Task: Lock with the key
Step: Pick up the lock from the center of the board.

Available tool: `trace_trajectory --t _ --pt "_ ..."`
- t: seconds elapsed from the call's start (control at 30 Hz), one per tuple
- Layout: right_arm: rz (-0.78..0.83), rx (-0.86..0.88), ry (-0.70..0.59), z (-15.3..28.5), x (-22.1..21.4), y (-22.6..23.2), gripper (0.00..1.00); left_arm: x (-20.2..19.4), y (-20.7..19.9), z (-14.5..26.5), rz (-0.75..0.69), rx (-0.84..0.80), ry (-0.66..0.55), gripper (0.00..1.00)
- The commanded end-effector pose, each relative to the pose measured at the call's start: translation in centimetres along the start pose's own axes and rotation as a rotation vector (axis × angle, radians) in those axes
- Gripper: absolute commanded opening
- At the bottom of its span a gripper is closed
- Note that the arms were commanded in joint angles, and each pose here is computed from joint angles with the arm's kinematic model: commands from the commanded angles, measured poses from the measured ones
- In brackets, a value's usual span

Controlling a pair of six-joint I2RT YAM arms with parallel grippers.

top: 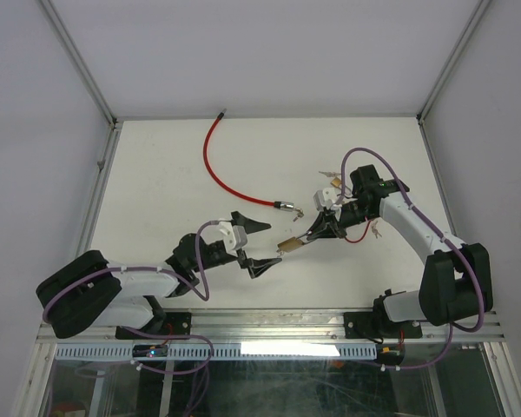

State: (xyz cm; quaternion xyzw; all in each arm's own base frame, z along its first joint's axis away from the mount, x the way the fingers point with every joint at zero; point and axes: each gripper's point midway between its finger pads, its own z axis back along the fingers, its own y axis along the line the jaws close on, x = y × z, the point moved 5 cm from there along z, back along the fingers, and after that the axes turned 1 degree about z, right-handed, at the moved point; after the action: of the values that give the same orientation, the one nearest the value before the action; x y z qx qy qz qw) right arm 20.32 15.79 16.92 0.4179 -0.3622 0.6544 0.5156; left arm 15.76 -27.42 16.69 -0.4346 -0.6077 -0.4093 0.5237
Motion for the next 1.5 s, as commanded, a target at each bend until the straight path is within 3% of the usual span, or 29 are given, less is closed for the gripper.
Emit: trace_trajectory --t 0.0,0.33,0.67,0.9,1.17,1.47 --pt "0.091 -0.018 -0.088 0.5 2.7 -0.6 0.00 3.1 -0.4 -1.4 -0.051 -0.046 -0.113 0.98" --pt "0.087 -0.016 -0.082 0.4 2.6 -0.6 0.00 1.3 -0.3 -3.2 -0.148 0.006 0.024 0.95" --pt "0.090 -0.017 -0.082 0.5 2.6 -0.6 0.00 -0.7 0.1 -5.3 -0.129 0.003 0.154 0.88" --pt "0.092 -0.016 -0.079 0.5 2.6 -0.5 0.00 -2.6 0.4 -6.1 -0.117 -0.001 0.265 0.68" --pt "0.099 -0.016 -0.075 0.5 2.5 -0.5 0.00 -3.3 -0.2 -7.1 -0.080 -0.066 0.297 0.51" --pt "0.104 -0.007 -0.073 0.3 2.3 -0.3 0.00 -3.2 -0.5 -7.2 -0.085 -0.097 0.294 0.10"
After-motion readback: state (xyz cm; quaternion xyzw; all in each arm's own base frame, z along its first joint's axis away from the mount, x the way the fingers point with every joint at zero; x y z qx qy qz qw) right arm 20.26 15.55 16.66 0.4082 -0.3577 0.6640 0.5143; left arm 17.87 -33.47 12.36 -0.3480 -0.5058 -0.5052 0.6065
